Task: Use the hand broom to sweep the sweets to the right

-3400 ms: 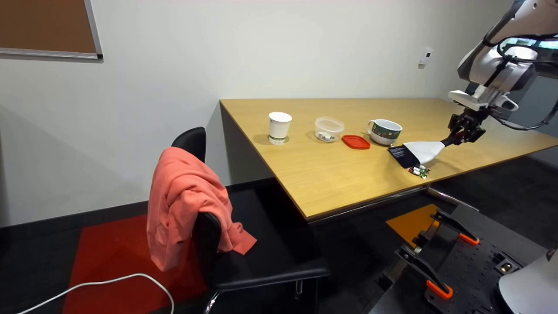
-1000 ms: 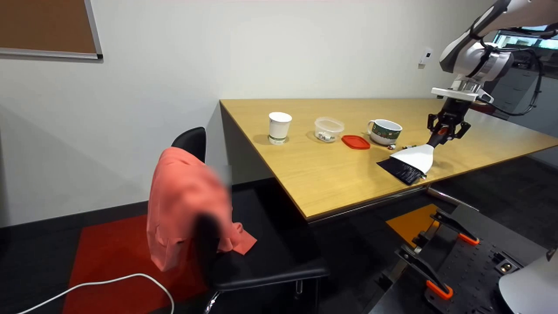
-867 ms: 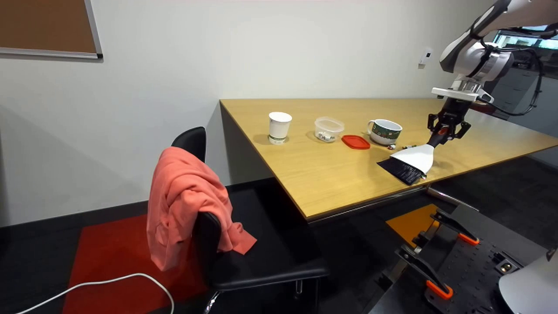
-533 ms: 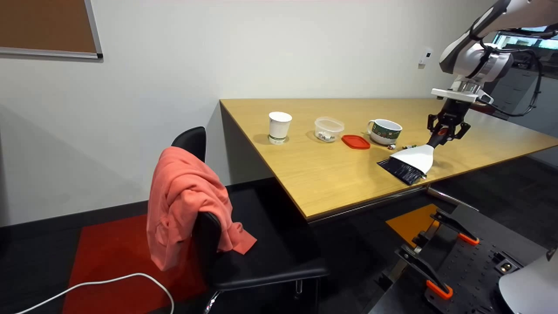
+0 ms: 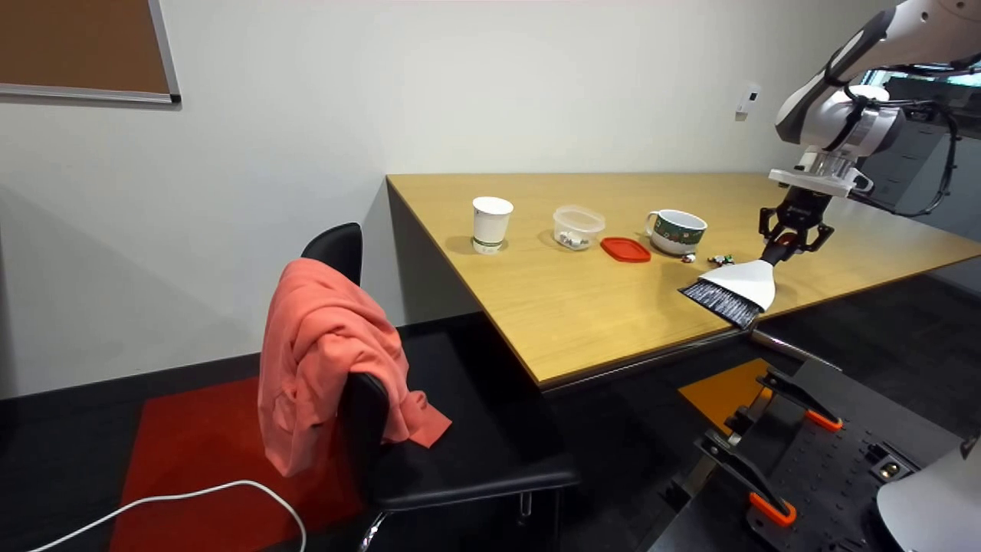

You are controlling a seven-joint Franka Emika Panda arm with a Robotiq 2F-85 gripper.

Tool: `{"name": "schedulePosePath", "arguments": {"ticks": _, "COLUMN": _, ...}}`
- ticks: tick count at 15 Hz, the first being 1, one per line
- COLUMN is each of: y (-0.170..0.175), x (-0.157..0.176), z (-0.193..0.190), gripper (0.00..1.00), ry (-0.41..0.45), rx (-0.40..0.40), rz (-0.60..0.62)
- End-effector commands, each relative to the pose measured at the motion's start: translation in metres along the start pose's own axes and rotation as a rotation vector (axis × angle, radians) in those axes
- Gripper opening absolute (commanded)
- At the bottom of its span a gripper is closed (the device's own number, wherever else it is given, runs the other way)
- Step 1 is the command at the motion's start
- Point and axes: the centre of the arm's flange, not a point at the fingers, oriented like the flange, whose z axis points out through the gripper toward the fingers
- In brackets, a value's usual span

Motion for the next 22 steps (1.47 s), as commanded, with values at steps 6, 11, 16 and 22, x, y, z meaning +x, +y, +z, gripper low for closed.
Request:
{"name": "schedulePosePath", "arguments": {"ticks": 6, "y": 0.026, "x": 0.06, "z": -0.043, "gripper": 0.14, "ry": 0.155, "rx": -0.007, "rz": -0.005}}
{"name": "schedulePosePath", "arguments": {"ticks": 11, "y": 0.033, "x": 0.089, "z": -0.056, "gripper": 0.14, "ry": 0.179, "rx": 0.013, "rz": 0.047}}
{"name": "schedulePosePath", "arguments": {"ticks": 16, "y": 0.039, "x": 0.109, "z": -0.053, "gripper": 0.14, "ry": 0.211, "rx": 0.013, "rz": 0.118}}
{"name": "schedulePosePath", "arguments": {"ticks": 22, "y": 0.056, "x": 0.128, "z": -0.062, "gripper": 0.14, "ry": 0.236, "rx": 0.031, "rz": 0.225}}
